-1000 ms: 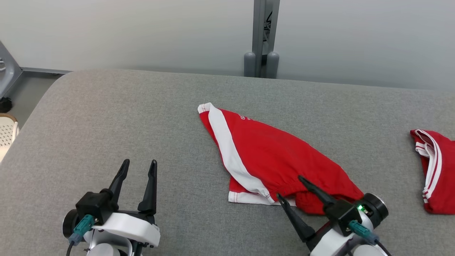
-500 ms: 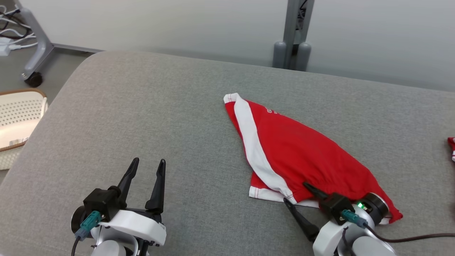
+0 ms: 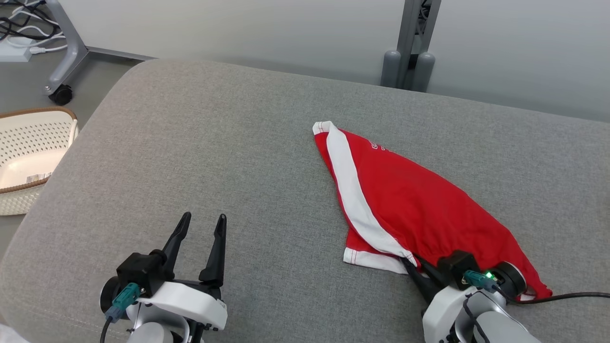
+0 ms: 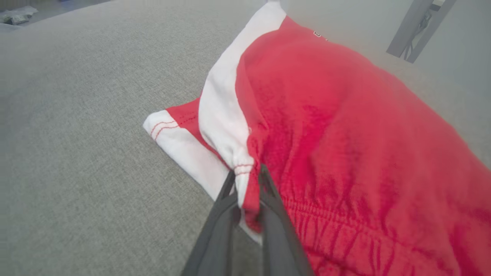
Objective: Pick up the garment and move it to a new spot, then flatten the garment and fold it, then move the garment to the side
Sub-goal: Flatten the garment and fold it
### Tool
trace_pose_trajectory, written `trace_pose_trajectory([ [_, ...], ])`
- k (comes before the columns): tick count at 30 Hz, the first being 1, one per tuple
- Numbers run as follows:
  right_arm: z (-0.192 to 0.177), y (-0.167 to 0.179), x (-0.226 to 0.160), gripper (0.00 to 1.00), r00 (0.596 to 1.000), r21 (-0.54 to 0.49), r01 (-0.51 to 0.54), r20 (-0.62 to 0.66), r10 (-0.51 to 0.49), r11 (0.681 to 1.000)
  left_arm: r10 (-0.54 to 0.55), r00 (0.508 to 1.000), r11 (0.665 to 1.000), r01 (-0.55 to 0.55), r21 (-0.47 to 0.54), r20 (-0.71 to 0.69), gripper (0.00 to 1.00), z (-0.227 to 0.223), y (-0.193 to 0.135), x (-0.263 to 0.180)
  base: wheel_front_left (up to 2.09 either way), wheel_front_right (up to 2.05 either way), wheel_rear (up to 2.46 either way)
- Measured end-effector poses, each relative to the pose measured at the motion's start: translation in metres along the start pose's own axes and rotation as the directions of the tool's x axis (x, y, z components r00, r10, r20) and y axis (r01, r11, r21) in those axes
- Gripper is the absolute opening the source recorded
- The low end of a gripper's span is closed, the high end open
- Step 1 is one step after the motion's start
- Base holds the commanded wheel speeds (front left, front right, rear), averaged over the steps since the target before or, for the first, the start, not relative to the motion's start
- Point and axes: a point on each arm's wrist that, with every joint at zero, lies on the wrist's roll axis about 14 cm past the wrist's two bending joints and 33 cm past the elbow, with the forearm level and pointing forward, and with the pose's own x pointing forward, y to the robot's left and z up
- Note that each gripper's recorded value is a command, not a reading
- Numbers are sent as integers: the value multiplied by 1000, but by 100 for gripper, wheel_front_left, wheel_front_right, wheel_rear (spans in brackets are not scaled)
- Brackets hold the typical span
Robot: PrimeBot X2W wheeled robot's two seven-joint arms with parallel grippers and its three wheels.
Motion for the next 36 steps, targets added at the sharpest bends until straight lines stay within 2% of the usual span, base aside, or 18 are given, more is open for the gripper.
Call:
trace_pose_trajectory([
  [6, 27, -10, 0, 0, 996, 53, 27, 87, -31, 998, -13, 1000, 1000, 13, -2, -2, 100, -1, -5, 2, 0, 0, 0],
  [10, 51, -15, -3, 0, 985, 125, 26, 164, -46, 992, -25, 1000, 1000, 25, -4, -2, 100, -1, -9, 4, 0, 0, 0],
  [13, 67, -25, -5, 0, 977, 166, 31, 202, -64, 986, -31, 1000, 1000, 31, -5, -3, 100, -1, -11, 5, 0, 0, 0],
  [14, 89, -40, -4, 0, 966, 221, 28, 246, -84, 975, -42, 999, 999, 42, -3, -14, 100, -5, -14, 7, 0, 0, 0],
  [15, 89, -40, -4, 0, 966, 221, 28, 246, -84, 975, -42, 999, 999, 42, -3, -14, 100, -5, -14, 7, 0, 0, 0],
  [17, 103, -59, -5, 0, 958, 285, 36, 262, -114, 958, -62, 998, 998, 62, -2, -31, 100, -10, -21, 9, 0, 0, 0],
  [20, 117, -105, -10, 0, 944, 382, 88, 264, -200, 920, -81, 996, 997, 81, -4, -35, 100, -11, -26, 15, 0, 0, 0],
  [22, 122, -132, -10, 0, 933, 479, 109, 254, -256, 871, -87, 995, 996, 87, -5, -43, 100, -13, -29, 17, 0, 0, 0],
  [24, 116, -159, -12, 0, 929, 502, 162, 211, -302, 849, -88, 995, 996, 88, -2, -54, 100, -17, -29, 18, 0, 0, 0],
  [30, 80, -220, -15, 0, 901, 617, 302, 64, -428, 727, -64, 995, 998, 65, 8, -81, 100, -24, -21, 20, 0, 0, 0],
  [32, 68, -235, -15, 0, 886, 665, 336, 18, -463, 667, -58, 994, 998, 59, 10, -92, 100, -28, -20, 22, 0, 0, 0],
  [33, 59, -241, -15, 21, 879, 684, 357, -16, -476, 636, -58, 993, 998, 59, 11, -99, 100, -30, -20, 22, 0, 0, 0],
  [34, 51, -247, -16, 100, 872, 699, 378, -49, -487, 607, -57, 993, 998, 58, 11, -106, 100, -32, -20, 22, 0, 0, 0],
  [35, 42, -252, -17, 100, 864, 703, 403, -81, -497, 586, -58, 992, 998, 59, 10, -111, 100, -34, -20, 23, 0, 0, 0],
  [36, 39, -258, -17, 100, 854, 698, 422, -93, -512, 578, -59, 992, 998, 60, 11, -113, 100, -35, -21, 24, 0, 0, 0],
])
